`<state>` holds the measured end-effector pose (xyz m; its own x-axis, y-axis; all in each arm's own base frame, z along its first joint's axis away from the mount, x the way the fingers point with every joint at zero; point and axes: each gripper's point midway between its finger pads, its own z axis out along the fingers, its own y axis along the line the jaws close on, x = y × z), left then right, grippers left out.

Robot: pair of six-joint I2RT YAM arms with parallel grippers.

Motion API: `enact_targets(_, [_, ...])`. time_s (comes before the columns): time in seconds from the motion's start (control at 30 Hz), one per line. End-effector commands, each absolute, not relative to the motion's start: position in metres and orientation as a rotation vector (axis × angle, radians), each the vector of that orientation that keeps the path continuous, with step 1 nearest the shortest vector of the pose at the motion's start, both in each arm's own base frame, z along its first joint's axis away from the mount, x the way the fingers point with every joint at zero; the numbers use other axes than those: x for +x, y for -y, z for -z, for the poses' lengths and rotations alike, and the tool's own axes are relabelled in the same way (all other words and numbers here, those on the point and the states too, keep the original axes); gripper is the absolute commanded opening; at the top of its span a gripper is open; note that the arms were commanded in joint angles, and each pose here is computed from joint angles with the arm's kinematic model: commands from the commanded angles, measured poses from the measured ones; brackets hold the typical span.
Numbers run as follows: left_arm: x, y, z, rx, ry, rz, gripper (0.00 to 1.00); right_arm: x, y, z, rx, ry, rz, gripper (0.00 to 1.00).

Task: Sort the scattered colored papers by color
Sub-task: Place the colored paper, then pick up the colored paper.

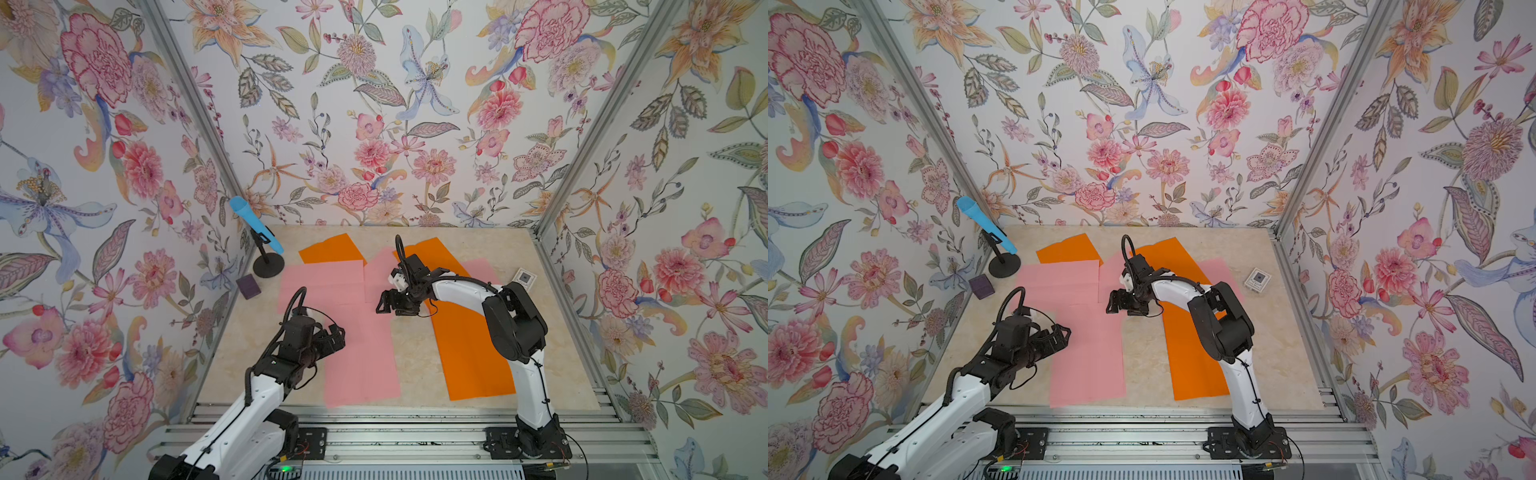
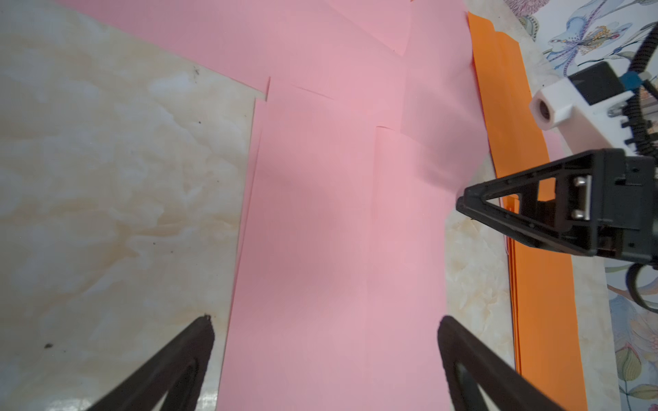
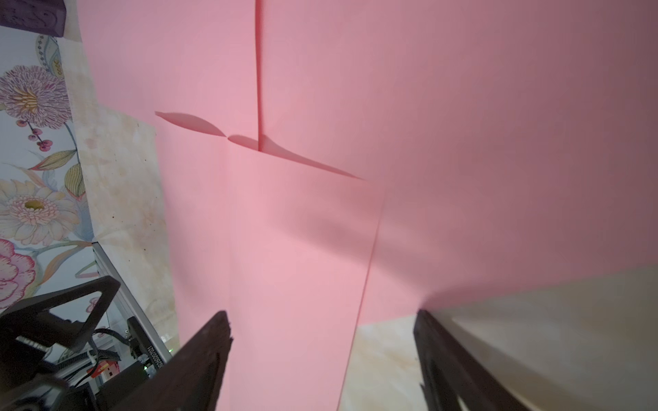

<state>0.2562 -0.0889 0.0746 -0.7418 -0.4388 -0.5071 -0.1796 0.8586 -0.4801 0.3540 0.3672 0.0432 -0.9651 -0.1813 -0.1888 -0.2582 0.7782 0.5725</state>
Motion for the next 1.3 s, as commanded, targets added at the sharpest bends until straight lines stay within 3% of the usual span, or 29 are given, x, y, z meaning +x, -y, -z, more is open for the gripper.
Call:
enact_targets(0.0, [0.274, 0.077, -0.073, -0.427, -2.369, 0.466, 1.0, 0.356, -0.367, -0.056, -0.367, -2.827, -0.916, 0.83])
enact_targets(0.13, [0.303, 0.06, -0.077, -0.476, -2.316, 0.47, 1.0, 0.373, -0.381, -0.076, -0.401, -2.754, -0.957, 0.86])
enact_targets(0.3, [0.337, 0.045, -0.094, -0.497, -2.253, 0.48, 1.0, 0.412, -0.39, -0.091, -0.379, -2.673, -0.984, 1.0])
enact_targets(0.5, [0.363, 0.032, -0.092, -0.535, -2.228, 0.502, 1.0, 0.454, -0.413, -0.087, -0.333, -2.629, -1.121, 1.0])
enact_targets(0.77, [0.388, 0.029, -0.079, -0.536, -2.199, 0.58, 1.0, 0.481, -0.439, -0.074, -0.349, -2.567, -1.291, 0.84])
enact_targets(1.0, [0.397, 0.027, -0.064, -0.551, -2.213, 0.576, 1.0, 0.494, -0.446, -0.069, -0.263, -2.51, -1.439, 0.8])
enact_targets(1.27, [0.409, 0.028, -0.08, -0.507, -2.164, 0.587, 1.0, 0.507, -0.454, -0.065, -0.169, -2.45, -1.58, 0.78])
